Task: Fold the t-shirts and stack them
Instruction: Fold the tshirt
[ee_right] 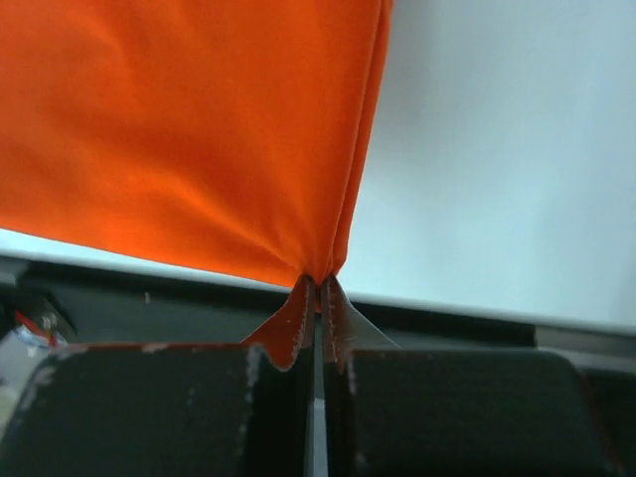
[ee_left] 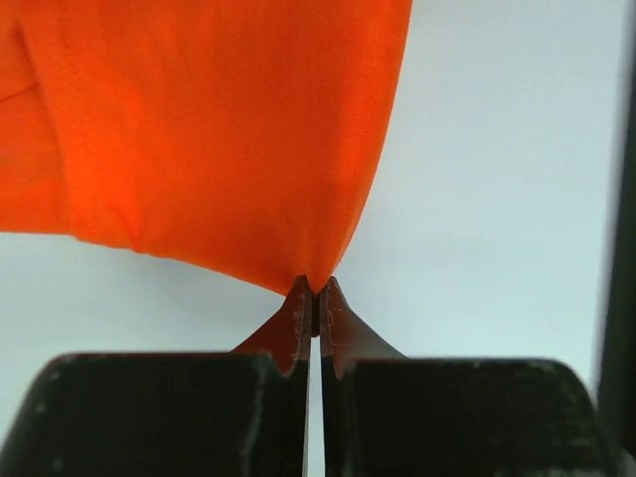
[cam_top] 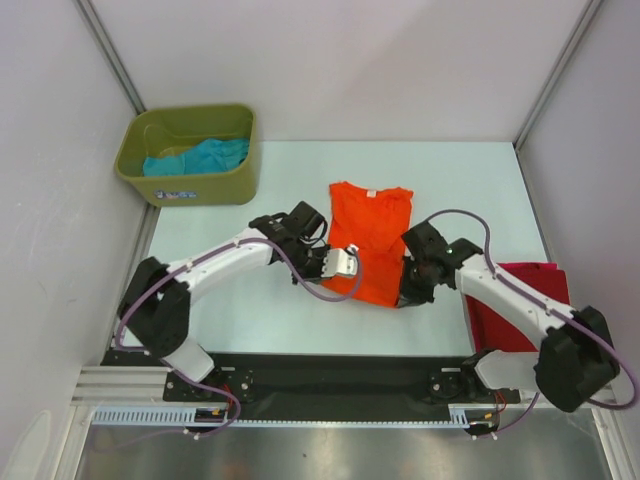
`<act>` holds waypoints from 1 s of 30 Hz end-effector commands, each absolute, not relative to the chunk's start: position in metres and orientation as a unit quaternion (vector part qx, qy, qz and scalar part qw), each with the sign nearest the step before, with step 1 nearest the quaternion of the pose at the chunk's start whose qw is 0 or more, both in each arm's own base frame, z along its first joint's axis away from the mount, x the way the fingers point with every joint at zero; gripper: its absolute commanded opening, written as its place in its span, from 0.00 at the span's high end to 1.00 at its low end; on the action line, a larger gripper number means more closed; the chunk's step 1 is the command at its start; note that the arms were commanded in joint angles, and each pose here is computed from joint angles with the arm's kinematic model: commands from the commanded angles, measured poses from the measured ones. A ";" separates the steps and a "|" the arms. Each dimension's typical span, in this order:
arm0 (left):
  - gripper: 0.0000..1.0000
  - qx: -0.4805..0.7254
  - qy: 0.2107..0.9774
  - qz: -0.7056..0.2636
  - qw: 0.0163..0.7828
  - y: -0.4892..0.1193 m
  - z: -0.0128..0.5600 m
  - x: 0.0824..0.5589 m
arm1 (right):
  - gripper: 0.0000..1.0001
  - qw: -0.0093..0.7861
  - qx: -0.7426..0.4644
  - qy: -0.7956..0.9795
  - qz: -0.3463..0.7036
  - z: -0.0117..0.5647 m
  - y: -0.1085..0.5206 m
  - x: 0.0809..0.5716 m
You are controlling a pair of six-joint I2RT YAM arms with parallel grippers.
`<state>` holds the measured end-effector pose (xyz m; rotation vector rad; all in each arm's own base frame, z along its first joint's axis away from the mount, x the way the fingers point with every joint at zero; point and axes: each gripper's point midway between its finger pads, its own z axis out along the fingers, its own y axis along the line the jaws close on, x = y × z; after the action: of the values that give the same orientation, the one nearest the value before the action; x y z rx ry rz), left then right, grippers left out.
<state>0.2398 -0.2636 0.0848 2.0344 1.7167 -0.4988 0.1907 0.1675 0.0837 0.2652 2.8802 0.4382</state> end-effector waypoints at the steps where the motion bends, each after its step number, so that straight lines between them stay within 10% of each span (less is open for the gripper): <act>1: 1.00 0.733 0.620 -0.237 0.150 -0.238 0.113 0.178 | 1.00 0.043 0.111 0.985 0.122 0.099 0.160 0.133; 9: 1.00 0.733 0.607 -0.274 0.138 -0.230 0.144 0.152 | 1.00 0.050 0.110 0.983 0.141 0.141 0.167 0.111; 30: 1.00 0.556 0.746 -0.210 0.300 -0.282 0.151 0.433 | 1.00 0.237 0.173 0.947 0.129 0.115 0.117 0.400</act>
<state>0.4002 -0.2837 0.1282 1.5871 1.9930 -0.6514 0.3646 0.1270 0.1052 0.4958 2.6956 0.3855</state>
